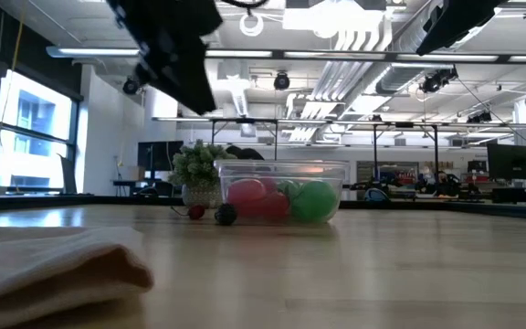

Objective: Pick and placing Produce into tupperware
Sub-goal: Put the red cherry into the transparent bin

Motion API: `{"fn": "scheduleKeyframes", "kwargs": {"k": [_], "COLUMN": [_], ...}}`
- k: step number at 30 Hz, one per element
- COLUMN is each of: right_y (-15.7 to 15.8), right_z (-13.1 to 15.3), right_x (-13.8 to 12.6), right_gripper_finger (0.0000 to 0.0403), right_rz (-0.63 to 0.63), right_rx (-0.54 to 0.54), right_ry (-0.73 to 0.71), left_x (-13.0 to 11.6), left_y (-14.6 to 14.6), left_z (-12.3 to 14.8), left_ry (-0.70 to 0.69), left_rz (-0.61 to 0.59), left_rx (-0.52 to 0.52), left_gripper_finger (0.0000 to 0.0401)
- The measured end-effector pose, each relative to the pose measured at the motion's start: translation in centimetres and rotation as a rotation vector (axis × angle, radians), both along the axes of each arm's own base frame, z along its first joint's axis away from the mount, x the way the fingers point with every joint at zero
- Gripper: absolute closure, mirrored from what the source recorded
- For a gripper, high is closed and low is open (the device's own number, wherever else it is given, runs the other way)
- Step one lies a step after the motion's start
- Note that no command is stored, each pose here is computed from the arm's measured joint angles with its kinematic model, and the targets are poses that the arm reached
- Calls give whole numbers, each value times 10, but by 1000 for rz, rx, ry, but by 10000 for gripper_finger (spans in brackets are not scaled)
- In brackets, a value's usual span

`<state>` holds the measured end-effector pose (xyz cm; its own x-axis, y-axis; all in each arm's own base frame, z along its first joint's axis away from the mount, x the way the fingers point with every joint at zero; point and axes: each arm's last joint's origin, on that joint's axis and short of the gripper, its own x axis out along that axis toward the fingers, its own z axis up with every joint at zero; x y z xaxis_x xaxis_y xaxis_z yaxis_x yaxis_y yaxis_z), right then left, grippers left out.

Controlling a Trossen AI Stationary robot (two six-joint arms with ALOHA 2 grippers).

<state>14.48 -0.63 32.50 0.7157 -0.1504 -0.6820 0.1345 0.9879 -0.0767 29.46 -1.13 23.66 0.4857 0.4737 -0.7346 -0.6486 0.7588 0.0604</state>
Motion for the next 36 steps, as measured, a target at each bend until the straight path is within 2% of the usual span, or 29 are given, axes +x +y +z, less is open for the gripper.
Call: {"fn": "scheduleKeyframes", "kwargs": {"k": [5,10,13,18,30,36], "right_y": [0,0,0,0,0,0], "right_z": [0,0,0,0,0,0], "right_x": [0,0,0,0,0,0], "right_gripper_finger": [368,368,368,368,368,368], "right_rz": [0,0,1,1,1,0], "right_rx": [0,0,0,0,0,0], "right_ry": [0,0,1,-1,0,0], "left_x": [-24,-45,-57,-71,-68,-65], "left_y": [-20,-30,-34,-38,-41,-42], "left_z": [-5,-38,-60,-84,-98,-108], "left_ry": [-12,-67,-152,-273,-315,-248], "left_rz": [71,139,166,175,159,104], "left_rx": [58,35,-1,6,-35,20], "left_gripper_finger": [270,270,270,270,270,270]}}
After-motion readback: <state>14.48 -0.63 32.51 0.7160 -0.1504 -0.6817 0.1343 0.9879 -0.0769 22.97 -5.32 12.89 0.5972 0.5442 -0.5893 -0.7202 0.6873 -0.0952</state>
